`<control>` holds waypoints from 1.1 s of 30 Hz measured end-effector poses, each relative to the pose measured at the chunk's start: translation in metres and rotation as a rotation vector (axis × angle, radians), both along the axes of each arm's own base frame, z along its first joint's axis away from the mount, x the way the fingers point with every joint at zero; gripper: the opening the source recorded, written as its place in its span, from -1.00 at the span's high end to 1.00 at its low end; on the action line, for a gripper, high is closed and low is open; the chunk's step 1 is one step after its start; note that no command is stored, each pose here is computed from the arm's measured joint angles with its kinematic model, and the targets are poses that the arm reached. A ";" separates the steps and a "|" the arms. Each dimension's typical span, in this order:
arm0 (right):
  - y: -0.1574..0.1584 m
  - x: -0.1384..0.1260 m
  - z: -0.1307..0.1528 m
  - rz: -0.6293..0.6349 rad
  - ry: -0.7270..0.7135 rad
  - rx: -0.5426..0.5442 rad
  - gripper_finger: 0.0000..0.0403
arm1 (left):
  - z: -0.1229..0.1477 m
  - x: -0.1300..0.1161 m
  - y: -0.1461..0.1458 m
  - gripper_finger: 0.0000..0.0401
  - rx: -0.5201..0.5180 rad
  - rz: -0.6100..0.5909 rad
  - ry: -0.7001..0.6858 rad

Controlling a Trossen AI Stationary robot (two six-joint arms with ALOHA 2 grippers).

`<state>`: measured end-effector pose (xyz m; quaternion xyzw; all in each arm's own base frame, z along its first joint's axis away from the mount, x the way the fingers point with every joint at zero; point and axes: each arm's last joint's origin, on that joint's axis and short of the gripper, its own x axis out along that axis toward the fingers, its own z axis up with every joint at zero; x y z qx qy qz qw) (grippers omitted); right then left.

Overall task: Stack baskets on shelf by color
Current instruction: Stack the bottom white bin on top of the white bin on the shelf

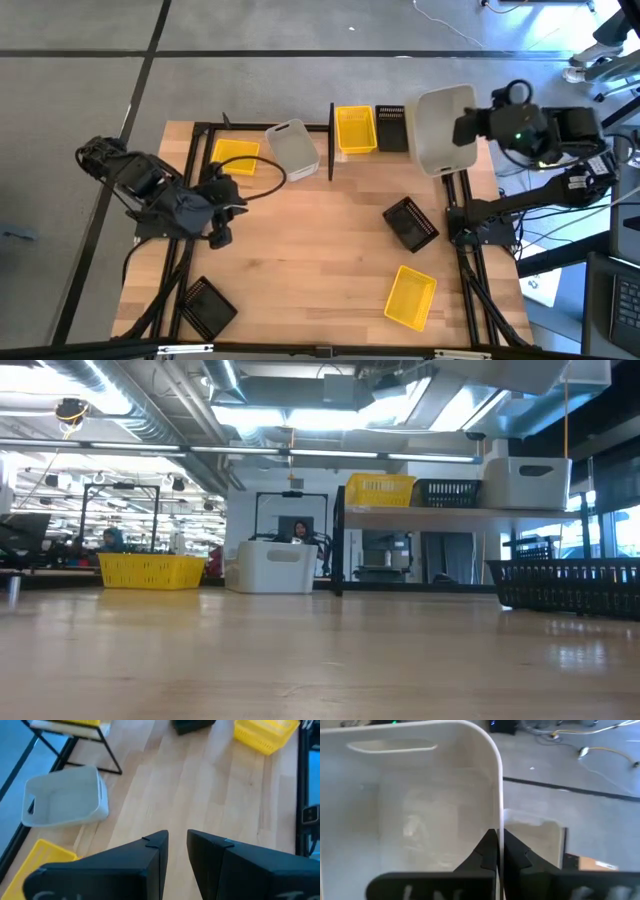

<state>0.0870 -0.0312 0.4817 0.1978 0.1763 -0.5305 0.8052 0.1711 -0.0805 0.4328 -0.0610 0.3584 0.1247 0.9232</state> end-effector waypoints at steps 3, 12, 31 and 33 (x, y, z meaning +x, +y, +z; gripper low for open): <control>-0.005 -0.008 0.004 -0.042 0.017 -0.024 1.00 | 0.002 0.003 0.002 0.69 0.008 0.000 -0.018; -0.019 -0.015 0.003 -0.152 0.086 -0.017 1.00 | 0.008 0.016 0.013 0.69 0.058 -0.007 -0.089; -0.053 -0.004 -0.014 -0.236 0.171 0.010 1.00 | 0.009 0.018 0.017 0.69 0.068 -0.001 -0.085; -0.057 -0.005 -0.019 -0.256 0.187 0.032 1.00 | 0.009 0.018 0.017 0.69 0.068 -0.002 -0.086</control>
